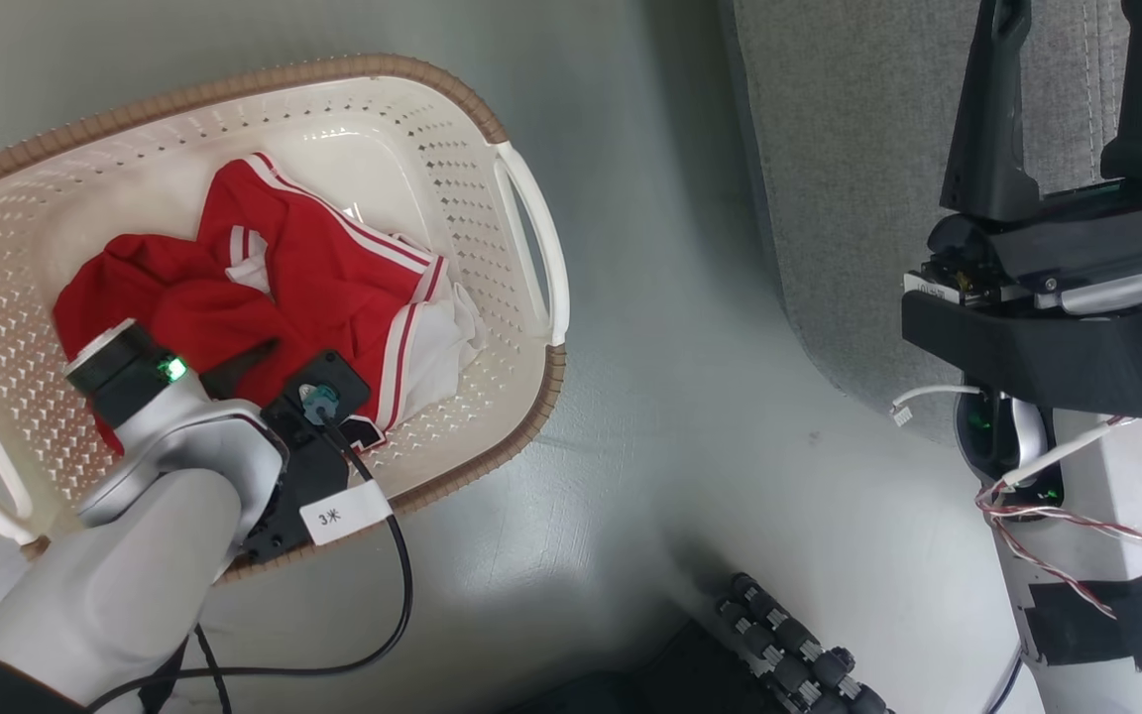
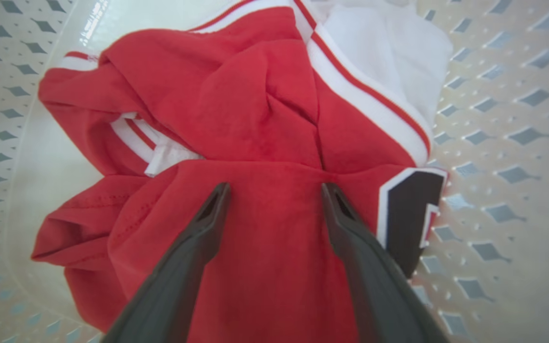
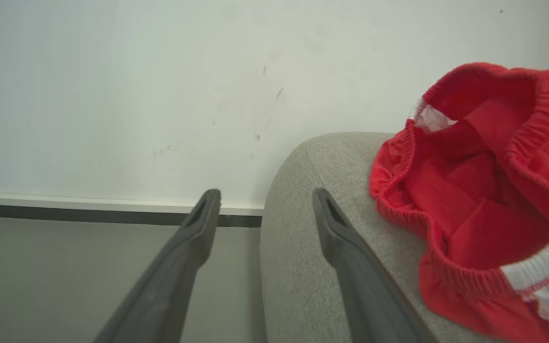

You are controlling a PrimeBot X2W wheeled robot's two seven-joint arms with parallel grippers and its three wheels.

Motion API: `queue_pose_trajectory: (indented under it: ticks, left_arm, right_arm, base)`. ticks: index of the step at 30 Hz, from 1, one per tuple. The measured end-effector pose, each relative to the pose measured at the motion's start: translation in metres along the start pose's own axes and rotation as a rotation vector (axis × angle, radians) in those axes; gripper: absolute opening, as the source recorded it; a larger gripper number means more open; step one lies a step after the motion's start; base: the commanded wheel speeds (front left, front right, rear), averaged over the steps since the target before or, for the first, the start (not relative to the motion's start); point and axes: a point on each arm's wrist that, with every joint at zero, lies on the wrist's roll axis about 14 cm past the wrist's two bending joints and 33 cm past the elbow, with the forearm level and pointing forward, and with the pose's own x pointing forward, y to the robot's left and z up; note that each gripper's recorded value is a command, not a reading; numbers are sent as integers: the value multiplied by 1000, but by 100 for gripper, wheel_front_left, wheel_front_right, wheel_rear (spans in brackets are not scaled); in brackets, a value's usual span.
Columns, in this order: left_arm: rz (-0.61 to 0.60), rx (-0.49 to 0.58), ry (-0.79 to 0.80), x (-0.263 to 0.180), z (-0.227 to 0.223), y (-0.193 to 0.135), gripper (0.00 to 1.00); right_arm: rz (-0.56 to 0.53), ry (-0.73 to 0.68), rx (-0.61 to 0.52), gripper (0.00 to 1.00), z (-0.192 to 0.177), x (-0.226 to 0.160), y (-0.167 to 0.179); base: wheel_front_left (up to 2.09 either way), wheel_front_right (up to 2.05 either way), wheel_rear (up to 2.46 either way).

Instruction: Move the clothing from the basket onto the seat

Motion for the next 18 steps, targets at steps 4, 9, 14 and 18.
queue_pose_trajectory:
  ticks: [4, 9, 14, 18]
  left_arm:
    - [-6, -13, 7, 1, -2, -1, 26]
    - [-10, -23, 5, 2, -1, -1, 0]
    - [-11, -49, -29, 0, 7, -2, 0]
    - [-5, -82, -86, -4, 23, -1, 0]
  right_arm:
    - [0, -4, 4, 100, 1, 2, 0]
    - [-4, -3, 3, 100, 2, 1, -1]
    - [-10, 2, 2, 100, 2, 0, -3]
    - [-14, -4, 5, 100, 7, 0, -4]
  base:
    - [0, 0, 0]
    - [0, 0, 0]
    - [0, 0, 0]
    - [0, 0, 0]
